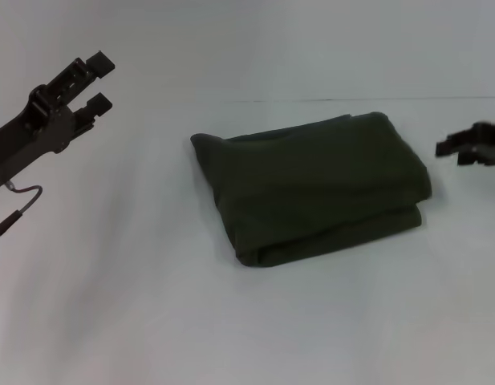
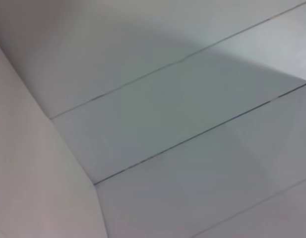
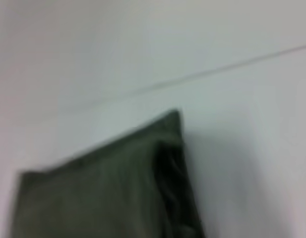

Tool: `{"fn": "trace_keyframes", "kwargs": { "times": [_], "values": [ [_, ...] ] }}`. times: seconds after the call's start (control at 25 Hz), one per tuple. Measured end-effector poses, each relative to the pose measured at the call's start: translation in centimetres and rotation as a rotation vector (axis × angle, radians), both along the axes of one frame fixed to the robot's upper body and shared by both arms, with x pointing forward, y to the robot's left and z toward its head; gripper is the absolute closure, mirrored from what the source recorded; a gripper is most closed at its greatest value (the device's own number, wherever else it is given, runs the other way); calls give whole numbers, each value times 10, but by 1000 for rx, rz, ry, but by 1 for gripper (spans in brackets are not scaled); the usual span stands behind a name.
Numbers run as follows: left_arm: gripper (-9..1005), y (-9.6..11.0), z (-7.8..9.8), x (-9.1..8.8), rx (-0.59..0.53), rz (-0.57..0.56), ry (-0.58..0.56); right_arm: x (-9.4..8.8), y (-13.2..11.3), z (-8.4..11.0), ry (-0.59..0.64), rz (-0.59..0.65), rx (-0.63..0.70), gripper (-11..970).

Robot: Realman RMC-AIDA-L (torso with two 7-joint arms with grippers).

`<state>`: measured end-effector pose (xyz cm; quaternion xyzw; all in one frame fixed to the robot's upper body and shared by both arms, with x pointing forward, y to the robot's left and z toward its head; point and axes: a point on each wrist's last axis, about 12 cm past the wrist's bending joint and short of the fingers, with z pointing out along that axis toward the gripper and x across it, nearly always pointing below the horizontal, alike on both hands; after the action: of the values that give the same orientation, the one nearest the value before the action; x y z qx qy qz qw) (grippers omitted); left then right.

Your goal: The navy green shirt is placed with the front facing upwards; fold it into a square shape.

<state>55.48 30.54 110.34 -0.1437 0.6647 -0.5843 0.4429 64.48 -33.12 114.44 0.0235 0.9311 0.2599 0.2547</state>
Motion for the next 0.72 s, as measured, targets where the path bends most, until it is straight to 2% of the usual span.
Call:
{"fn": "trace_keyframes", "kwargs": {
  "times": [0.08,0.2,0.32,0.48,0.64,0.72],
  "values": [
    [51,1,1,-1,-2,-9,-6,-6,-10,10,-25,-6,80,481],
    [51,2,2,-2,-1,-10,-9,-19,-18,18,-46,24,178,472],
    [51,4,2,-2,7,-14,-8,-30,-23,18,-37,47,232,462],
    [50,0,3,3,46,-50,4,-47,-31,12,-111,87,291,465],
    [50,-3,5,7,69,-69,14,-74,-33,1,-279,204,376,468],
    [50,-3,5,8,79,-70,10,-91,-35,-10,-346,213,402,469]
  ]
}}
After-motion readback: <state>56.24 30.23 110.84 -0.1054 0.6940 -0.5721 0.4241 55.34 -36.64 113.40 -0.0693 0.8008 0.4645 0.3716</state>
